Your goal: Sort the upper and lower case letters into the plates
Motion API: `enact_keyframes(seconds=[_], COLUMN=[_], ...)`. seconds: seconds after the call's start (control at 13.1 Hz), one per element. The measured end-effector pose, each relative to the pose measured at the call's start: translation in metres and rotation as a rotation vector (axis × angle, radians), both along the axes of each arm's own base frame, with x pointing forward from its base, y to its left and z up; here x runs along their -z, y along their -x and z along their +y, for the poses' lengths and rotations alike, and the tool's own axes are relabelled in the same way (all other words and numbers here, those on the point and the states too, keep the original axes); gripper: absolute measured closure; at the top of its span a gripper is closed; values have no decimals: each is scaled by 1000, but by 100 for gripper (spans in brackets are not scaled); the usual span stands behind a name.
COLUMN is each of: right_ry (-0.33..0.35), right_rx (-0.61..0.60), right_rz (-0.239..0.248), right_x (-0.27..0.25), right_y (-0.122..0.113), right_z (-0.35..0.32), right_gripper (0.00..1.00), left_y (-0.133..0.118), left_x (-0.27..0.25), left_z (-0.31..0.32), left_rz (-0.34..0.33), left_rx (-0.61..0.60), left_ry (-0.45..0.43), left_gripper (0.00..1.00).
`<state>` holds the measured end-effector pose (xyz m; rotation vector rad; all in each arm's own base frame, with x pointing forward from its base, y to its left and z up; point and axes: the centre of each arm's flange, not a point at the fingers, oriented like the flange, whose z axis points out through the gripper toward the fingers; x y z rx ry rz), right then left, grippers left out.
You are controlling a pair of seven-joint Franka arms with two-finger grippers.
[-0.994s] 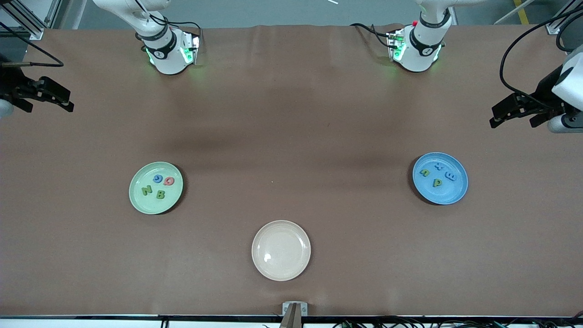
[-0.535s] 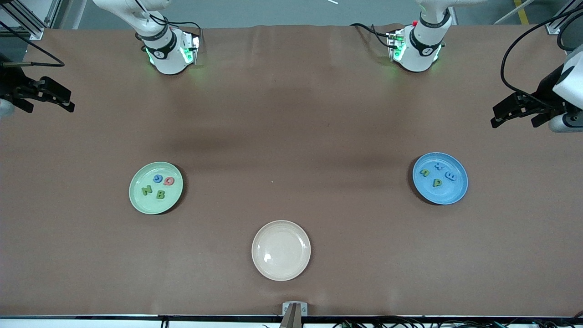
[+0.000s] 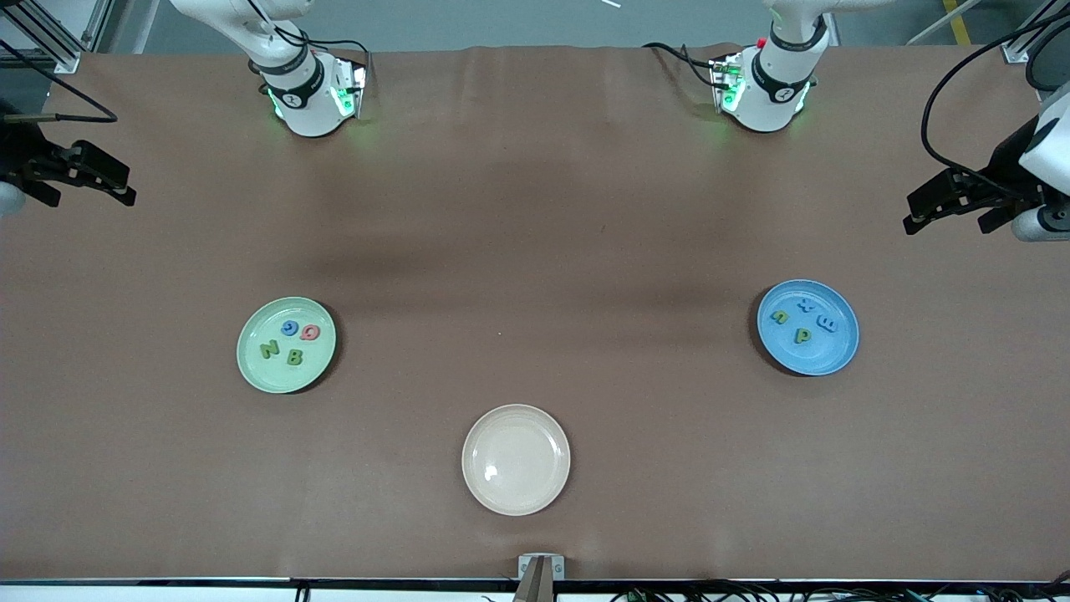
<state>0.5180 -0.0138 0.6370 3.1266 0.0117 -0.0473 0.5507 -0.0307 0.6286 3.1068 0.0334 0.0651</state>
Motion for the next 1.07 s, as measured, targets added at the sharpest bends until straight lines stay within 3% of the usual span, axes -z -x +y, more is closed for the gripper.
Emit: enact_keyframes(seconds=[0.61, 1.07], right_ry=[0, -22], right_rx=[5, 4], right_rz=[-12, 10], right_x=[-4, -3], right_y=[0, 2], right_z=[-2, 0], right_gripper=[0, 0], left_y=[1, 3], left_x=[-7, -10], left_z=[2, 1], left_rz=[-15, -20], left_rx=[-3, -3], left_ry=[0, 0], left_gripper=[0, 0])
